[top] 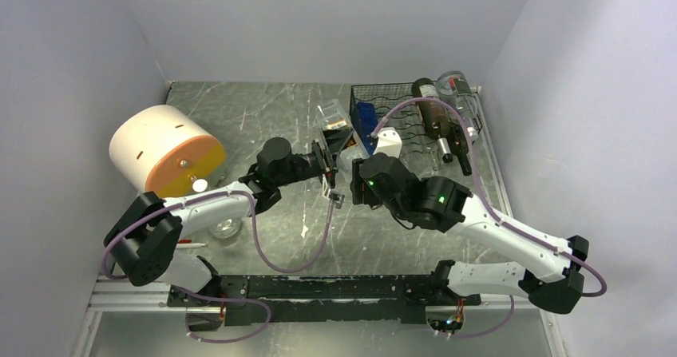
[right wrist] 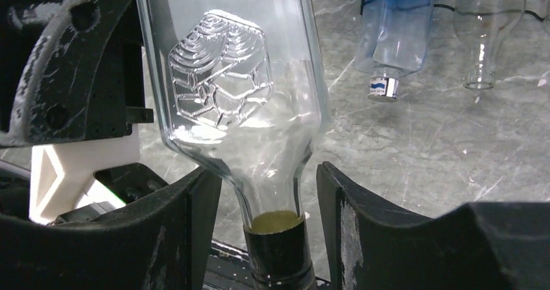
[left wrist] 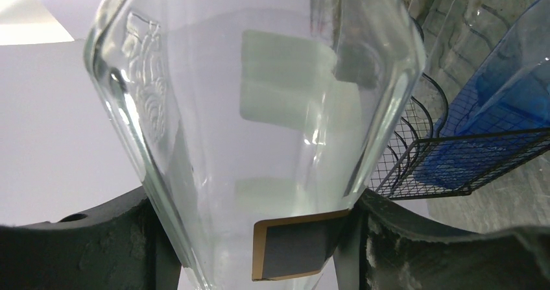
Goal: Put the wine bottle on the wine rack
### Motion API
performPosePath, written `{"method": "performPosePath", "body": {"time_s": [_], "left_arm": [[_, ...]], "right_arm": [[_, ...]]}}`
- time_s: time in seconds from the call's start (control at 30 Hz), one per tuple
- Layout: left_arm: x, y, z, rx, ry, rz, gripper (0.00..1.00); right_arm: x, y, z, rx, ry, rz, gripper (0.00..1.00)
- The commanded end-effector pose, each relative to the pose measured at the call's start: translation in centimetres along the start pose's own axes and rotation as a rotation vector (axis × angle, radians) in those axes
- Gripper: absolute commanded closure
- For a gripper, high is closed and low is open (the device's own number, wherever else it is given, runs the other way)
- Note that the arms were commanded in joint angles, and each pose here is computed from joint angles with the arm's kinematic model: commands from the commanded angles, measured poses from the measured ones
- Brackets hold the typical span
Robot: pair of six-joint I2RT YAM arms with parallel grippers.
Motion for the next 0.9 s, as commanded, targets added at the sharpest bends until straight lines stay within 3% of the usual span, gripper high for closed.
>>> {"method": "performPosePath", "body": {"time_s": [0.0,0.23,0.37,0.47,0.53,0.6,0.67,0.73,0.87], "left_arm": [[-1.4,6.5,2.5,0.171,-0.076,0.228,0.93],[-1.3,7.0,2.0,0.109,-0.047,0.231,0.93],[-1.2,7.1,1.7,0.054,-0.035,0.214,0.93],[-1.2,7.2,1.5,-0.02,-0.029,0.207,0.93],[-1.1,7.1,1.3,-0.058,-0.019,0.197,0.88],[-1.3,6.8,1.2,-0.083,-0.007,0.199,0.69],[-1.5,6.5,1.1,-0.095,0.0,0.218,0.4],[-1.6,6.3,0.9,-0.091,0.016,0.235,0.01],[-1.3,5.7,0.1,-0.082,0.064,0.21,0.02]], "right_arm": [[1.1,0.8,0.0,0.026,-0.01,0.006,0.42],[3.2,1.2,-0.4,-0.005,0.02,-0.007,0.48],[4.3,1.0,-0.7,0.005,0.036,0.006,0.71],[4.6,0.7,-0.7,0.008,0.033,-0.005,0.95],[4.7,0.4,-0.4,0.016,0.017,-0.023,1.0],[4.6,0.3,0.0,0.02,-0.008,-0.028,1.0],[4.5,0.0,0.7,0.022,-0.039,-0.044,1.0],[4.4,-0.2,1.5,0.02,-0.07,-0.057,1.0],[4.0,-0.9,3.2,0.034,-0.128,-0.1,1.0]]}}
Point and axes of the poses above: each gripper's point midway between its finger pads, its own x axis out along the fingers, its own y axis along the line the jaws close on, z = x × y, the point moved 6 cm from there along -x, back along the fingers, and after that the axes turned 12 degrees about -x, right-handed, at the moved point
